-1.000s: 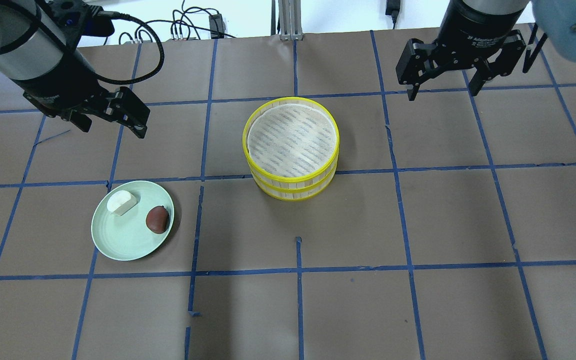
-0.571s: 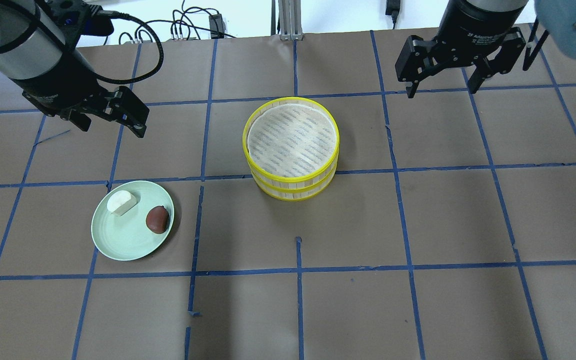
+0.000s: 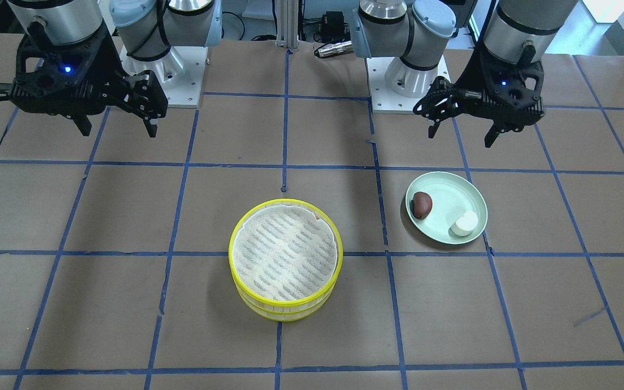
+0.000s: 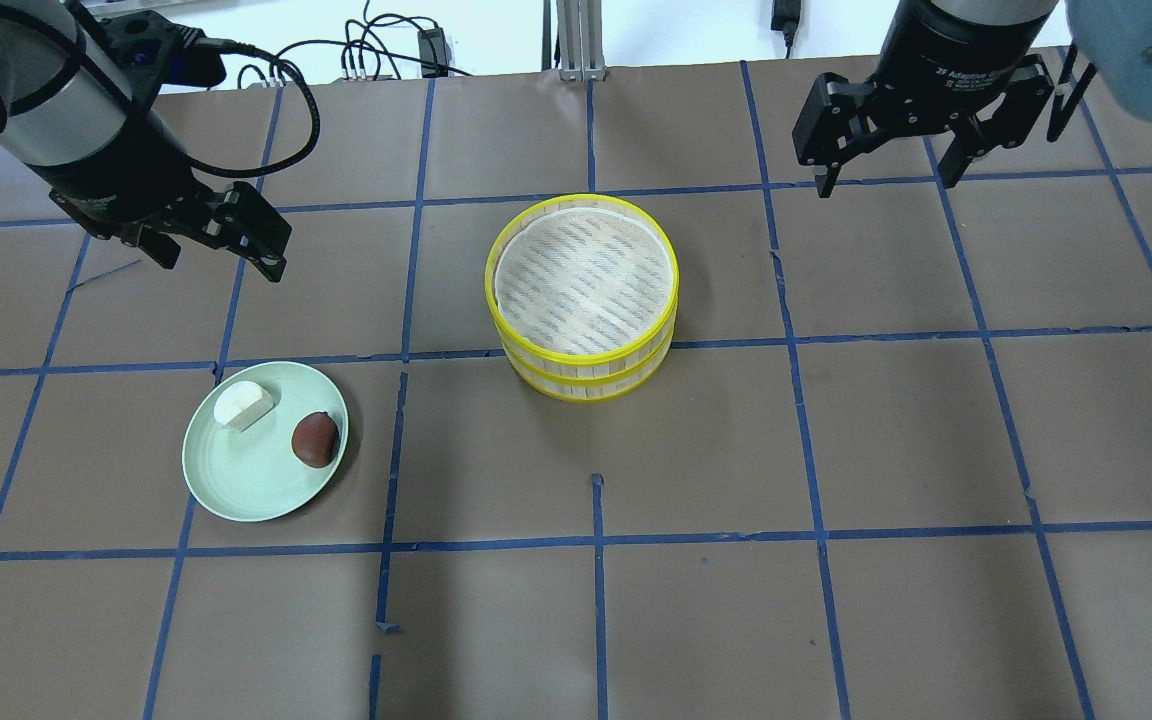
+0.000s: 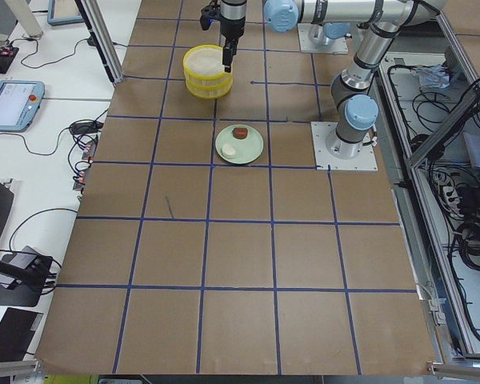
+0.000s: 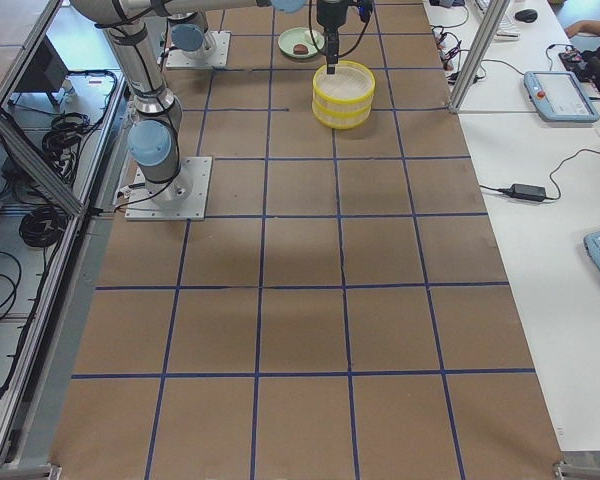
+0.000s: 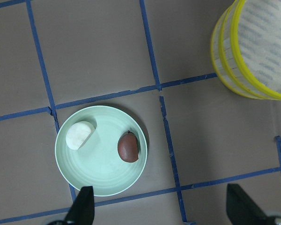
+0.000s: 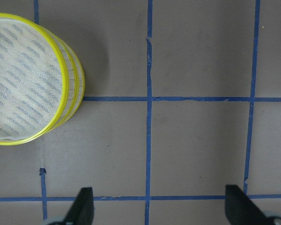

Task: Place buns in different layers of steamer
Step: 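Reach left gripper to the white bun while right arm approaches steamer, then lift white bun with left gripper while right gripper lifts top tier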

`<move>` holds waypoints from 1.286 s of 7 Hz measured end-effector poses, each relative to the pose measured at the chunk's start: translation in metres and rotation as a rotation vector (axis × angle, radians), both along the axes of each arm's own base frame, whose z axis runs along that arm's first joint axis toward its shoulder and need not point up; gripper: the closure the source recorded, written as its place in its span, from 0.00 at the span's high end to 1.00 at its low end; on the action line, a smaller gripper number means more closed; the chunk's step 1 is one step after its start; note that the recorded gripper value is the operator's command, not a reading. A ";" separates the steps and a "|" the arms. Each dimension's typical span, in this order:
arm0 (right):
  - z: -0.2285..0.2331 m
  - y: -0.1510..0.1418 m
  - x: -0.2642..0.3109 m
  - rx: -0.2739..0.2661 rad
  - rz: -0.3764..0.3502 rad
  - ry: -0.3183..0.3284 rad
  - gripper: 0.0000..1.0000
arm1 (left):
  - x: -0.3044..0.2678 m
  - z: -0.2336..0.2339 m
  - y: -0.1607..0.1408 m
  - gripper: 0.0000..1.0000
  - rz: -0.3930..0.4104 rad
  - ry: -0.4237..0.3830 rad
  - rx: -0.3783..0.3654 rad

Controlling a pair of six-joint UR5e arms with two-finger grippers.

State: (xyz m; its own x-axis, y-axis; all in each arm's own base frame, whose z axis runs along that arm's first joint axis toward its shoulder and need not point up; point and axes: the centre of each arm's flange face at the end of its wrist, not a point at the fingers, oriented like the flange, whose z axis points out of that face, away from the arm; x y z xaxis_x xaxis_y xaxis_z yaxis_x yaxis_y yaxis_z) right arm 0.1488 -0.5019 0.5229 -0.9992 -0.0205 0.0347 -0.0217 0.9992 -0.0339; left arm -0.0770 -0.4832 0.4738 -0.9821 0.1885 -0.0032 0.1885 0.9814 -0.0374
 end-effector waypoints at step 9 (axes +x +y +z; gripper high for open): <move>-0.109 -0.061 0.061 -0.032 -0.008 -0.015 0.99 | 0.116 -0.253 -0.051 1.00 0.009 -0.056 0.305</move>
